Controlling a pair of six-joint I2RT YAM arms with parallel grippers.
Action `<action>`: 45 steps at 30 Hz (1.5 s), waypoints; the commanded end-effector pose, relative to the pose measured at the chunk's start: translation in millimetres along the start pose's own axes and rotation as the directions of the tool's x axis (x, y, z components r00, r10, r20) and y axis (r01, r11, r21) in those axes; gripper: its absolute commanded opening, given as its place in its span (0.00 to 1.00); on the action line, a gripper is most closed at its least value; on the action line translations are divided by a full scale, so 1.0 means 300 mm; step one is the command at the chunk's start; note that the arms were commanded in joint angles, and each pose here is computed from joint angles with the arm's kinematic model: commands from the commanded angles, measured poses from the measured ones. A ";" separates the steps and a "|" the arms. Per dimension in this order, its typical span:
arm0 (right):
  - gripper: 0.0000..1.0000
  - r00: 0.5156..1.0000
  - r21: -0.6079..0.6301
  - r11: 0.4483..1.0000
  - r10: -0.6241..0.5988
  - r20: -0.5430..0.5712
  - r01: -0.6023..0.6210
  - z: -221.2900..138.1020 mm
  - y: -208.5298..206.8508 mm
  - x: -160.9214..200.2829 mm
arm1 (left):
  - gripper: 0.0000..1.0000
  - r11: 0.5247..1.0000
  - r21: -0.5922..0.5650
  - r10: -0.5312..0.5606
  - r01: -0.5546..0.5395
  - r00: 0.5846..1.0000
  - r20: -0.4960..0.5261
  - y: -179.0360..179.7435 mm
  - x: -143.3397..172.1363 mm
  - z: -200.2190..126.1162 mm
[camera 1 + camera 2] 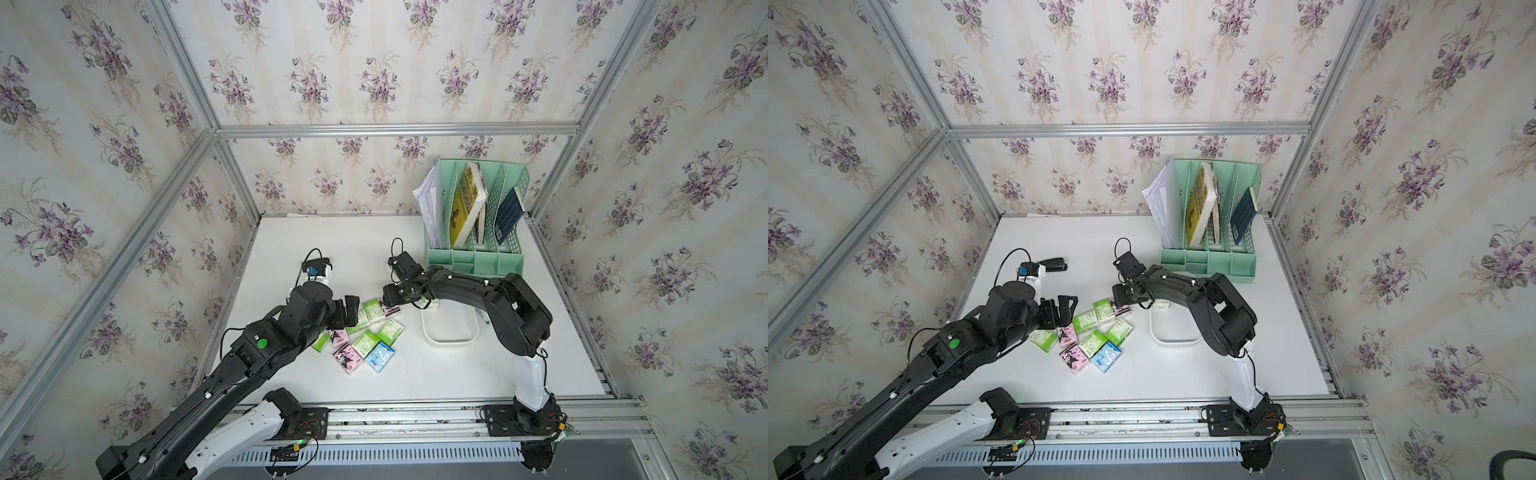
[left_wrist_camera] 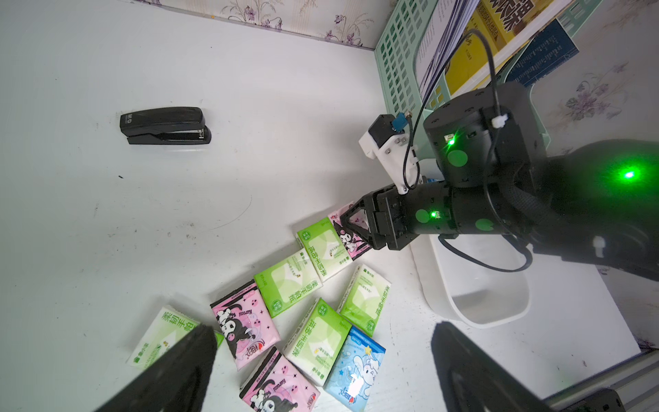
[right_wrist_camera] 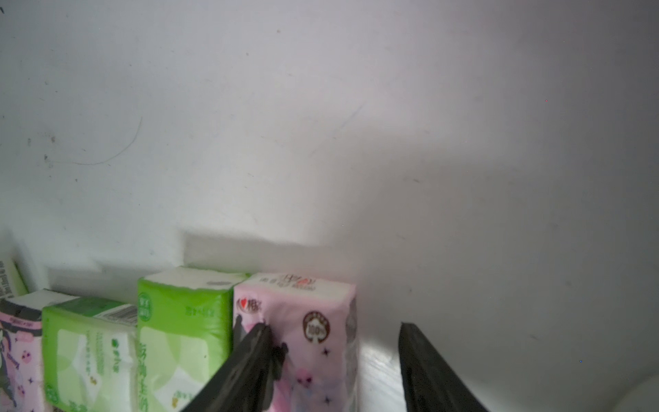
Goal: Put the pocket tissues into the storage box
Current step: Pick up the pocket tissues from the center of the board, then place the pocket tissues in the storage box.
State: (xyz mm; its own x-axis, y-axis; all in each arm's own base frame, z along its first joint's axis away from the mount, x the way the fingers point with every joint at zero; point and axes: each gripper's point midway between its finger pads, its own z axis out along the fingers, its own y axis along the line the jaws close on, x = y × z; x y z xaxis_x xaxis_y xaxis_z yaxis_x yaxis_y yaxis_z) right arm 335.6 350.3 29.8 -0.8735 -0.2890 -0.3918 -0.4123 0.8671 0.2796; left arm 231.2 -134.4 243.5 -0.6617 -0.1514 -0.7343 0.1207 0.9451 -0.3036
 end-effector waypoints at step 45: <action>0.00 0.929 0.041 0.946 0.306 0.210 -0.321 -0.499 -0.421 0.230 | 0.99 0.997 0.063 0.043 -0.041 0.999 -0.031 -0.060 -0.015 0.006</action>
State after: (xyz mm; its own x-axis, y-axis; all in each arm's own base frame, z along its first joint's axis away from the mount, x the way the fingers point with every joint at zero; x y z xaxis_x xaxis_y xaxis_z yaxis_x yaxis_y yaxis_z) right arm 295.8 159.8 107.5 -0.8691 0.0835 -0.4875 -0.1027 0.9337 0.3431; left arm 231.5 -150.8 244.7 -0.6955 -0.0982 -0.7118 0.1835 0.9335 -0.3081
